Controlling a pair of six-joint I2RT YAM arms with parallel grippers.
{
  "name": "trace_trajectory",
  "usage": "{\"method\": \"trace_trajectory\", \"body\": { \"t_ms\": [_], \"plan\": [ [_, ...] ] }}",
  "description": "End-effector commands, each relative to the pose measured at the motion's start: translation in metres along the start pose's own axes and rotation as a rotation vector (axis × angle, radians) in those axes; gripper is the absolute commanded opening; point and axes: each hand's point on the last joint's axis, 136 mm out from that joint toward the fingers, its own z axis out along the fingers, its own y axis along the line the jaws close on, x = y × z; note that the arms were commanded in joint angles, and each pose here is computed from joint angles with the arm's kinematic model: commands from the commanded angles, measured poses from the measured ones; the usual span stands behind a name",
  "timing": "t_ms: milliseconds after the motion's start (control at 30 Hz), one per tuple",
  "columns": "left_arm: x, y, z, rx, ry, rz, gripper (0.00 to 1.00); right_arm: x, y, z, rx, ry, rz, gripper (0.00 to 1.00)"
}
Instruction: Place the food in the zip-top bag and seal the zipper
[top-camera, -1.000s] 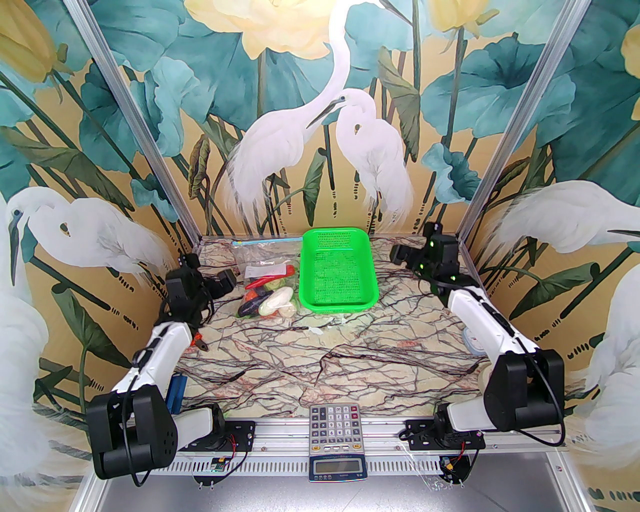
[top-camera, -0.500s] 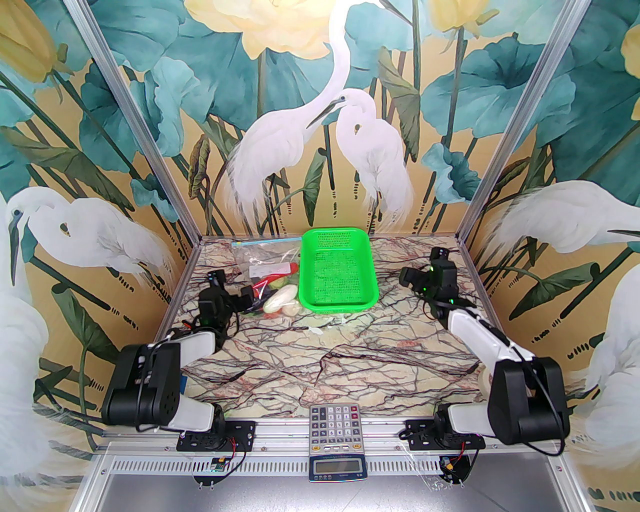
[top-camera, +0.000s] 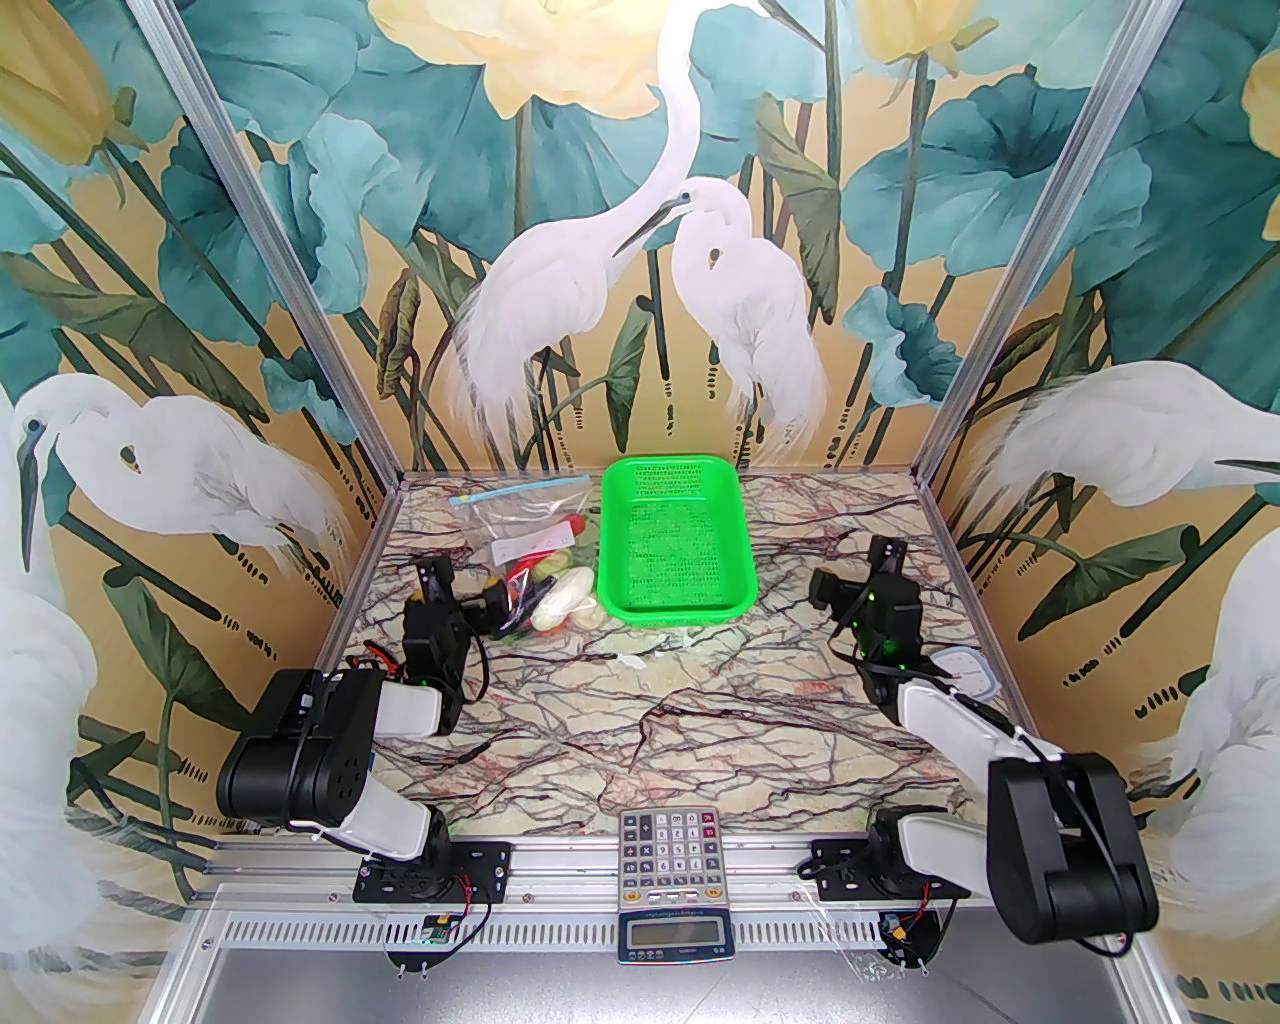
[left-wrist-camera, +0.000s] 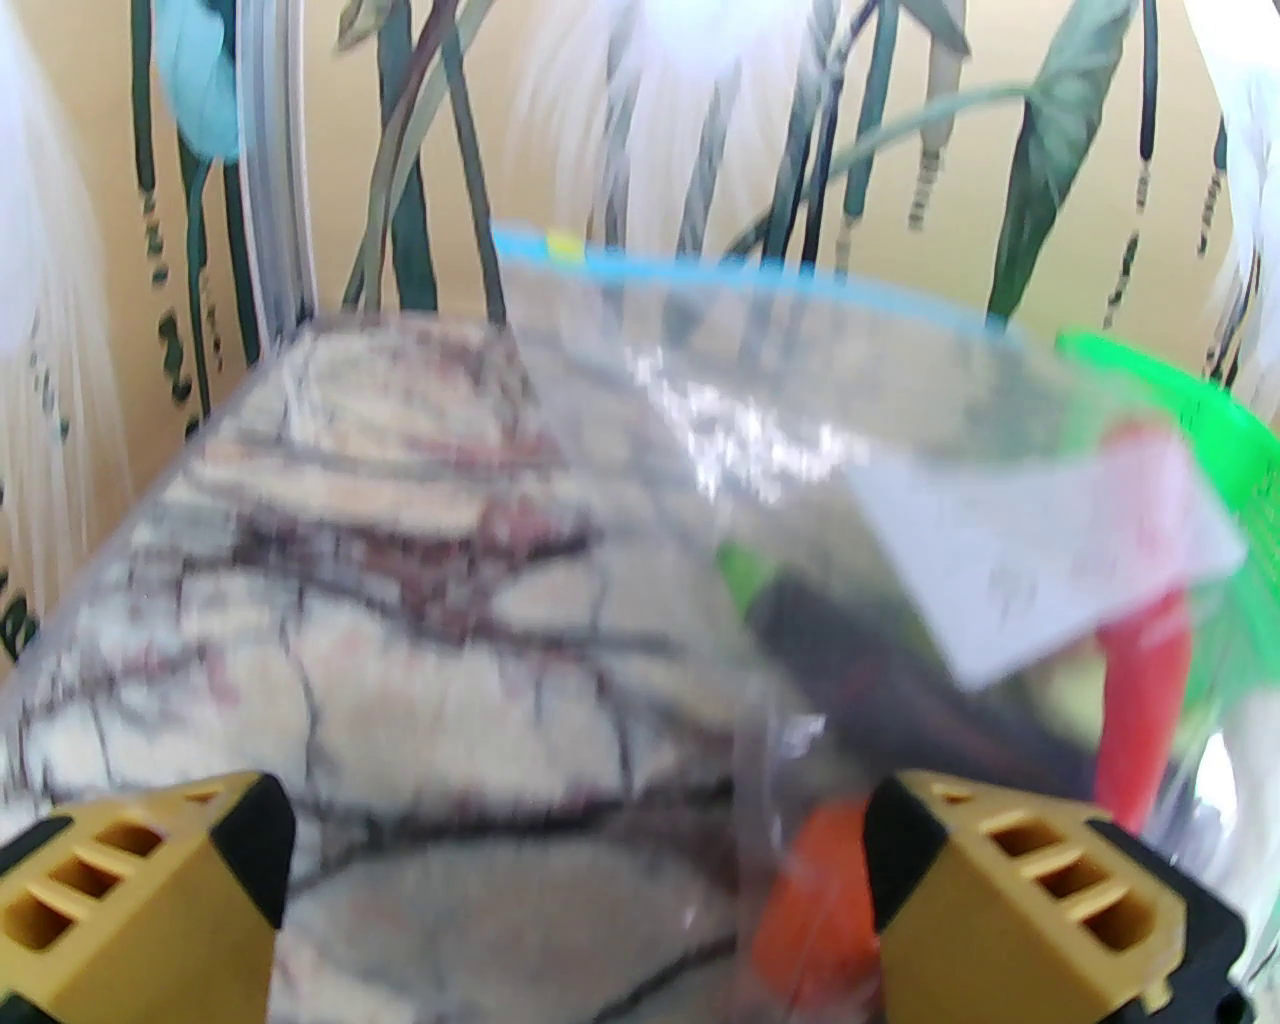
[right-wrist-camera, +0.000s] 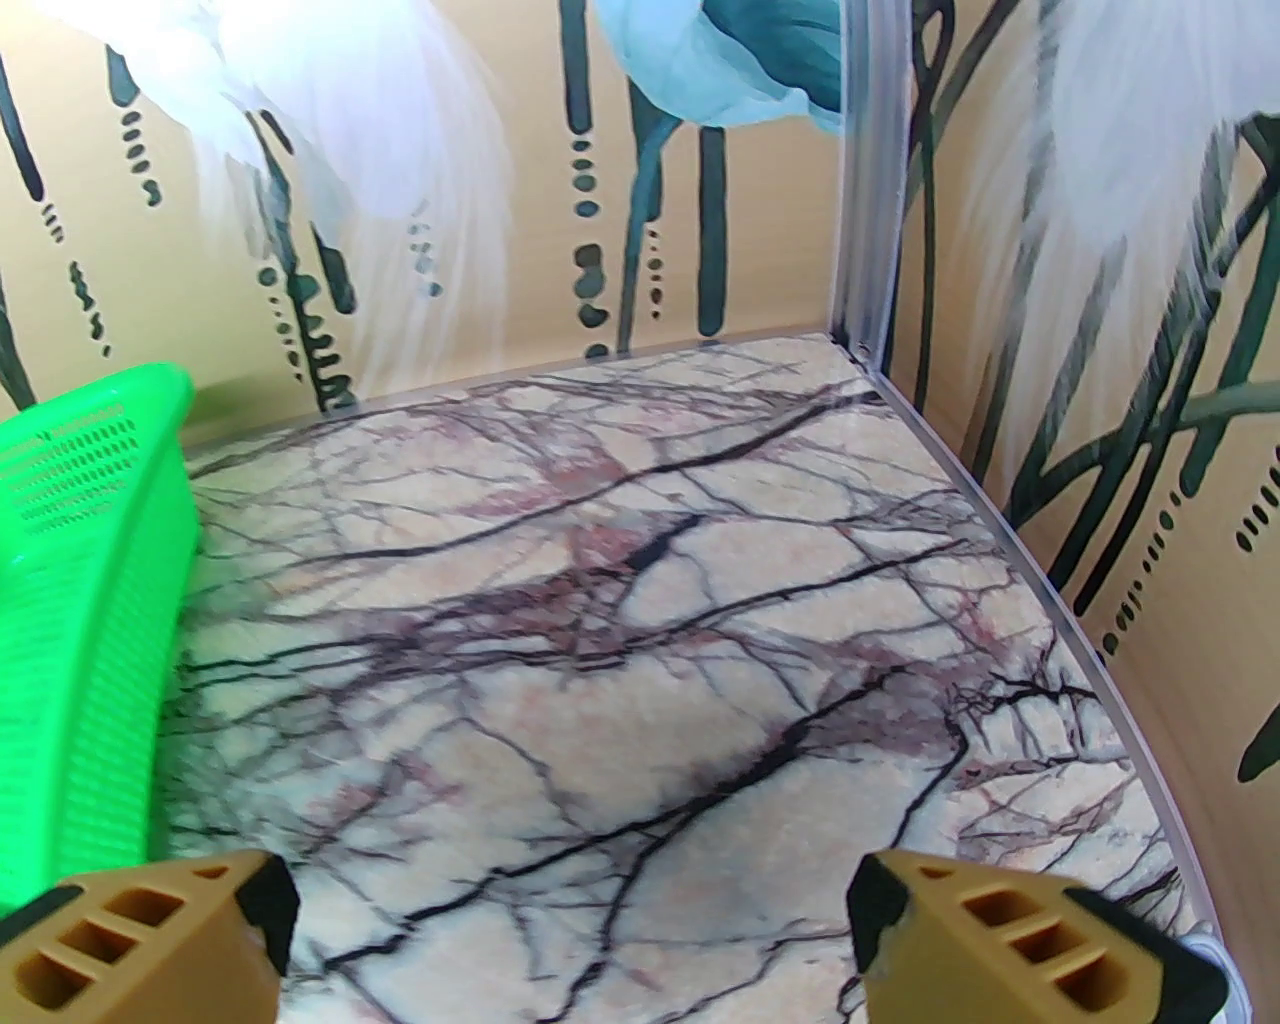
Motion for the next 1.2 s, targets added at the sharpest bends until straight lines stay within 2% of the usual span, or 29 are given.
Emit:
{"method": "trace_trajectory", "body": {
  "t_ms": [0,167,333,1167],
  "plan": [
    [0.007,0.0,0.002,-0.004,0.026,0.02,1.0,-0.005,-0.009,0.004,0.03,-0.067,-0.013,0.99],
    [0.007,0.0,0.002,-0.003,0.029,0.02,1.0,-0.01,-0.01,0.009,-0.02,-0.135,-0.048,0.99],
    [0.007,0.0,0.002,-0.003,0.03,0.02,1.0,0.009,-0.012,0.021,-0.041,-0.13,-0.03,0.99],
    [0.007,0.001,0.002,0.011,0.036,0.011,1.0,0.01,-0.01,0.028,-0.026,-0.102,-0.051,0.99]
  ]
}}
